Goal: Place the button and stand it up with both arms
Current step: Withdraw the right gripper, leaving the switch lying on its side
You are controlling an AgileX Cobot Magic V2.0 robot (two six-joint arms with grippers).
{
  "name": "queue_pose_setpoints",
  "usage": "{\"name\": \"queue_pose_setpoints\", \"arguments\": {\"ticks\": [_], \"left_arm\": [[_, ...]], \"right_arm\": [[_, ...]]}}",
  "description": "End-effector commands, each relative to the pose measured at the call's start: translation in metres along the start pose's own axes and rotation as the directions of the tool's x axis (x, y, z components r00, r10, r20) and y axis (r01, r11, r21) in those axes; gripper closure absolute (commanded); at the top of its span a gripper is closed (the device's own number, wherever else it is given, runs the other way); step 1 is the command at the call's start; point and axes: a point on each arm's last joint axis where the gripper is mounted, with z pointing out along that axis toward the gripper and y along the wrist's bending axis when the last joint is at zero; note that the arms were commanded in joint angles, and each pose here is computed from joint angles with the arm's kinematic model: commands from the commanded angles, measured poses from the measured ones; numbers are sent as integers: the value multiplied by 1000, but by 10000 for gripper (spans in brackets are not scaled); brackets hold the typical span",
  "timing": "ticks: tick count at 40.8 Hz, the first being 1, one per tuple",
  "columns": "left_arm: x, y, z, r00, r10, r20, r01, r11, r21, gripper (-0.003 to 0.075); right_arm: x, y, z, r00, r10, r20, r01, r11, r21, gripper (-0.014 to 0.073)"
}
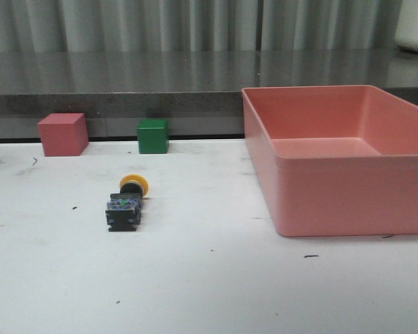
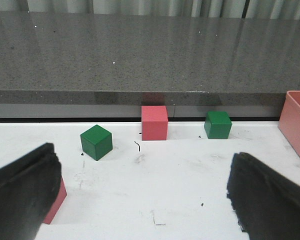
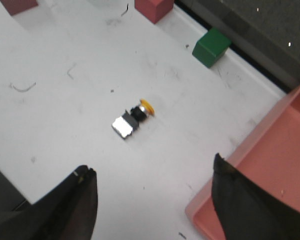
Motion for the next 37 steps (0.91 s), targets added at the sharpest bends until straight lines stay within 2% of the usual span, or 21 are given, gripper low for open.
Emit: {"name": "queue_pose_setpoints", "arguments": {"ticks": [1,24,37], "left_arm": [[-14,-1,-1,996,-12,91,11,1000,12,70],[-14,-1,-1,996,-12,91,11,1000,12,70],[-14,-1,-1,996,-12,91,11,1000,12,70]], "right_arm": [[16,-3,-37,993,-9,119,9,1000,2,86],[167,-6,-89,970,-16,241,17,1000,-2,86],[239,-7,-118,916,-9,401,11,1000,-2,86]]}}
